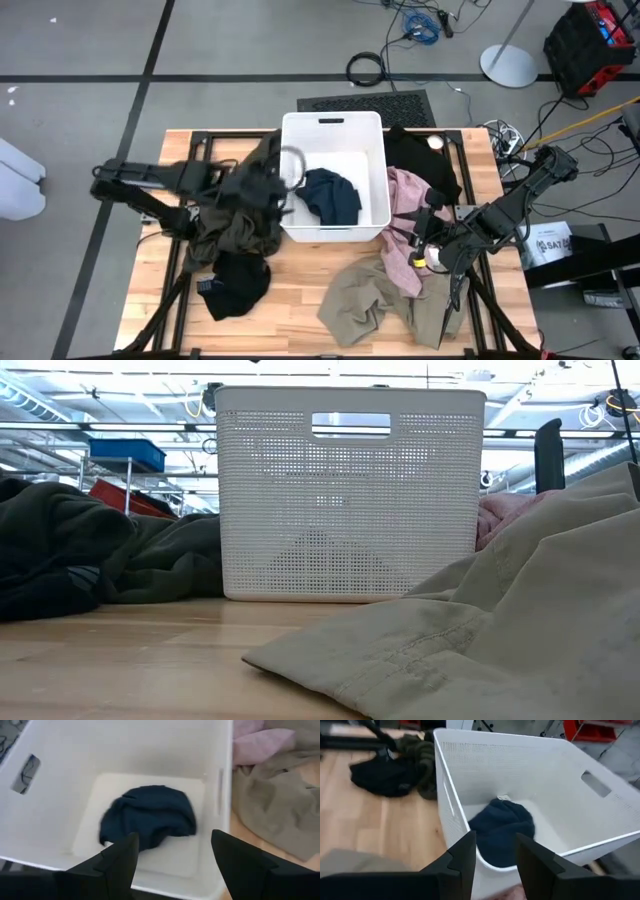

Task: Sort clothes
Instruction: Put the pink shirt into the white laundry bin

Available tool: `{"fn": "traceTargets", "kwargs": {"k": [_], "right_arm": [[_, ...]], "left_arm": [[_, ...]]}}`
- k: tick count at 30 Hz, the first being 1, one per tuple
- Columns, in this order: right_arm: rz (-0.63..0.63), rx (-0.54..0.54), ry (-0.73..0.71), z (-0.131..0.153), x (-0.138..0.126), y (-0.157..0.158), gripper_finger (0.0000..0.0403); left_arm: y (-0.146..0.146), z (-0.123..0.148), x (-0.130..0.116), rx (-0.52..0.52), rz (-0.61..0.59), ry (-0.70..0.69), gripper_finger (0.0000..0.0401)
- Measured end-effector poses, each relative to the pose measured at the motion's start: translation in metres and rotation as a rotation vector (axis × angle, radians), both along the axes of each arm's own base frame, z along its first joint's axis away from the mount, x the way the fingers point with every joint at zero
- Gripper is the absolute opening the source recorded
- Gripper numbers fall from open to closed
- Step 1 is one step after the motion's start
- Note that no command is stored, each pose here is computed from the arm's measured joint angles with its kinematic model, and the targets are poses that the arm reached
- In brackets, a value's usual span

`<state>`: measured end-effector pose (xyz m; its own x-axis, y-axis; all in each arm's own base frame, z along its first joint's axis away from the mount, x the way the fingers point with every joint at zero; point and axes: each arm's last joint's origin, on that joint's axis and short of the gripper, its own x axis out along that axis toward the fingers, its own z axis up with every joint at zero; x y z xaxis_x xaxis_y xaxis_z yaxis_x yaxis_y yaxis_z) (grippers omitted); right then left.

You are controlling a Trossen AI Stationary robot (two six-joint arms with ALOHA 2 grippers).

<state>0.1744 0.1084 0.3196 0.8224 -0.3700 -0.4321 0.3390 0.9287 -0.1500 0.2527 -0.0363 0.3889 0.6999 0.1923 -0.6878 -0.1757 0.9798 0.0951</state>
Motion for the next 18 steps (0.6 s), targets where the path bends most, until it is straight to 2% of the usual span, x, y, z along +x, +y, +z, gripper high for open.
{"fn": "traceTargets", "kwargs": {"k": [8, 13, 18], "right_arm": [[0.134, 0.182, -0.001, 0.004, 0.005, 0.009, 0.0119], [0.208, 0.293, 0.009, 0.005, 0.007, 0.013, 0.0119], [0.283, 0.354, 0.080, -0.001, 0.010, 0.020, 0.0119]], "left_arm": [[-0.040, -0.043, -0.024, -0.068, -0.110, -0.109, 0.0260], [-0.062, -0.070, -0.027, -0.119, -0.173, -0.152, 0.0260], [-0.082, -0.101, -0.029, -0.152, -0.248, -0.210, 0.0260]]}}
